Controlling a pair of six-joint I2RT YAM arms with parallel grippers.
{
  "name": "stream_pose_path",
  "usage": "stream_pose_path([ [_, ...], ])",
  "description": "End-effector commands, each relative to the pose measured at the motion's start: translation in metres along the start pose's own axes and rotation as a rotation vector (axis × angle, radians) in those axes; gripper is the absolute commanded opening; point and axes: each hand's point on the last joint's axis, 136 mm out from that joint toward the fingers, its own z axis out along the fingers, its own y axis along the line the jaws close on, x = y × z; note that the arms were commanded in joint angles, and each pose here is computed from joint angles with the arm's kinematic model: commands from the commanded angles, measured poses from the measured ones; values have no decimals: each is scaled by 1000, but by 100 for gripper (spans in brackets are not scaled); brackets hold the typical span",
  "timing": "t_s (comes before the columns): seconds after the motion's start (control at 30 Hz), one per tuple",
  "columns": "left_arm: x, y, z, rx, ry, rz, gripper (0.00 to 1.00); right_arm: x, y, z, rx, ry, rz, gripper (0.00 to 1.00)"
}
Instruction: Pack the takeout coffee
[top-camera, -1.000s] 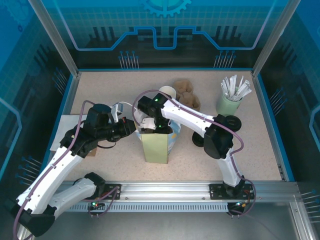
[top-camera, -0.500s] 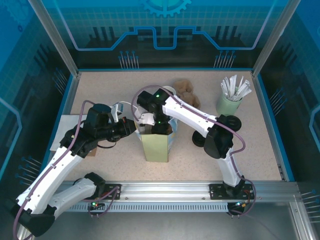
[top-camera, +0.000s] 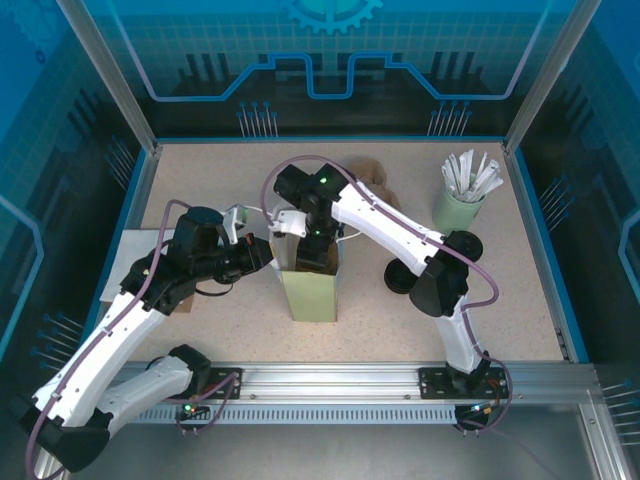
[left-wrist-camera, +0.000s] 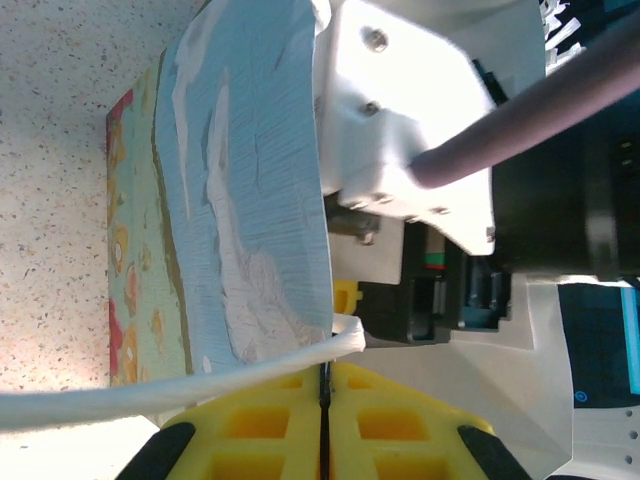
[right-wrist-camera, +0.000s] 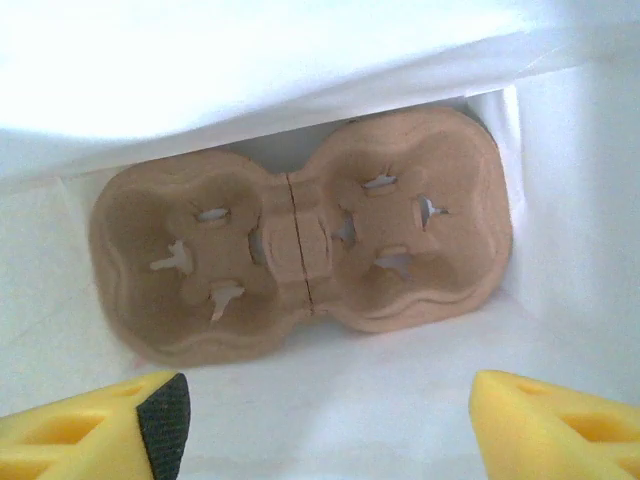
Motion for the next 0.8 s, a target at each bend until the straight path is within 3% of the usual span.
stream_pose_path([
  [0.0,-2,-10,-7,23,-7,33,9,-4,-1,-38,0,-102,33,78],
  [0.17,-1,-10,-5,23,-6,26,9,-10,-2,-62,-1,-174,74,81],
  [0.37,1,-9,-3,18,-7,15,9,-6,-4,-76,17,-175,125,82],
  [0.77,3,-10,1,10,-37,-23,8,-2,3,-68,-14,-99,399,48],
])
